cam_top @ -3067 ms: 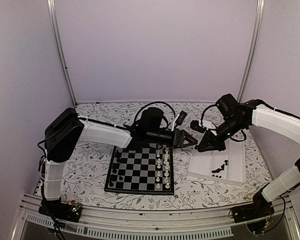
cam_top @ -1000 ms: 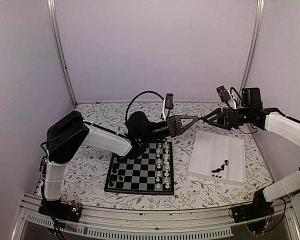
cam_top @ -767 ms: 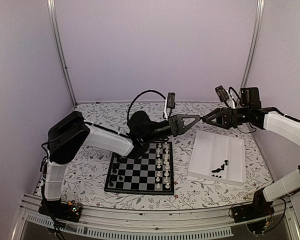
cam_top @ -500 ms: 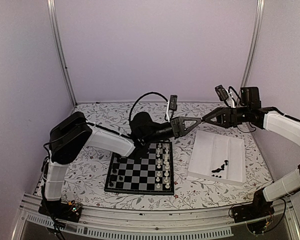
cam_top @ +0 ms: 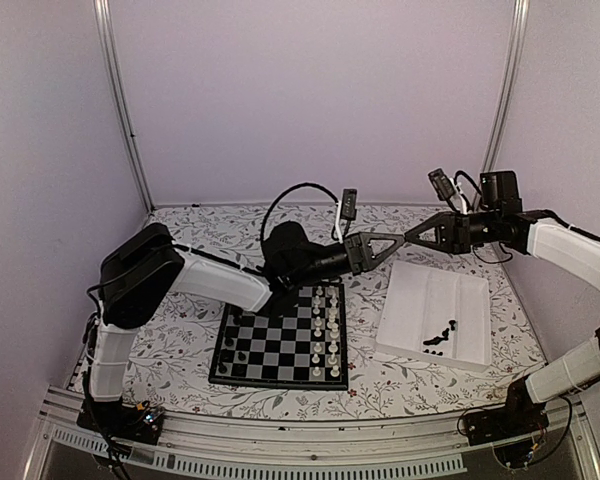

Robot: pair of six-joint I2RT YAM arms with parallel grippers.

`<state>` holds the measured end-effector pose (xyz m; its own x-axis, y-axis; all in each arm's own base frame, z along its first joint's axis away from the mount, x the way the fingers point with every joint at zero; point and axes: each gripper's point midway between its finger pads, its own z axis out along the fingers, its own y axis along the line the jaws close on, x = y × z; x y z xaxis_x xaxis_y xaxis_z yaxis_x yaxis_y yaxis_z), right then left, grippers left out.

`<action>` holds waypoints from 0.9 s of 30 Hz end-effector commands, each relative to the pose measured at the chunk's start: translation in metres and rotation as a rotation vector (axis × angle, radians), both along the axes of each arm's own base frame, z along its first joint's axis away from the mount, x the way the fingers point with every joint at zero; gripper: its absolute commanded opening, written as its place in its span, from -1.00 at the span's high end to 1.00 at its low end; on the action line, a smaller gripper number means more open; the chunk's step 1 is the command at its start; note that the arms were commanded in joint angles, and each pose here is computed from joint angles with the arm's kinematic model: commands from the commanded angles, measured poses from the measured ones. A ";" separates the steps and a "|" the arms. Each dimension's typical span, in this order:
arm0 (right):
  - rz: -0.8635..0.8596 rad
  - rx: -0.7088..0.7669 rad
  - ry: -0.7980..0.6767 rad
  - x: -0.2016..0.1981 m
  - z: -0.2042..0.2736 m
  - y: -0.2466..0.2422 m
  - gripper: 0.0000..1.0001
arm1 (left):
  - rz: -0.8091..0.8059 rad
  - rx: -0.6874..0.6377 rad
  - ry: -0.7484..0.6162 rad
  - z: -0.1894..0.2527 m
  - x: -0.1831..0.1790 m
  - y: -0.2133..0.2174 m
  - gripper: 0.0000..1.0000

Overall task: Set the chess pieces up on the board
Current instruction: Place the chess piece on the chessboard.

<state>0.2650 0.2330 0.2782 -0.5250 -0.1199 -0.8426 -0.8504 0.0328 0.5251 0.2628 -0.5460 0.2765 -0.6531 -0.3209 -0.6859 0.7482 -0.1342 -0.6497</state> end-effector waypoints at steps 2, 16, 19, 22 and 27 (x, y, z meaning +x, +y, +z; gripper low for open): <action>-0.082 -0.122 -0.168 0.016 0.014 0.005 0.92 | 0.116 0.150 -0.072 0.001 0.011 0.013 0.38; 0.070 -0.570 -0.517 0.010 -0.029 0.102 0.97 | 0.715 0.765 -0.280 0.038 0.087 0.242 0.03; 0.128 -0.676 -0.580 0.002 -0.051 0.129 0.97 | 0.919 0.716 -0.247 0.044 0.092 0.305 -0.07; 0.217 -0.764 -0.622 -0.011 -0.077 0.155 0.98 | 1.059 0.683 -0.217 0.046 0.087 0.355 -0.16; 0.321 -0.878 -0.669 -0.027 -0.116 0.192 0.98 | 1.163 0.698 -0.247 0.059 0.088 0.395 -0.20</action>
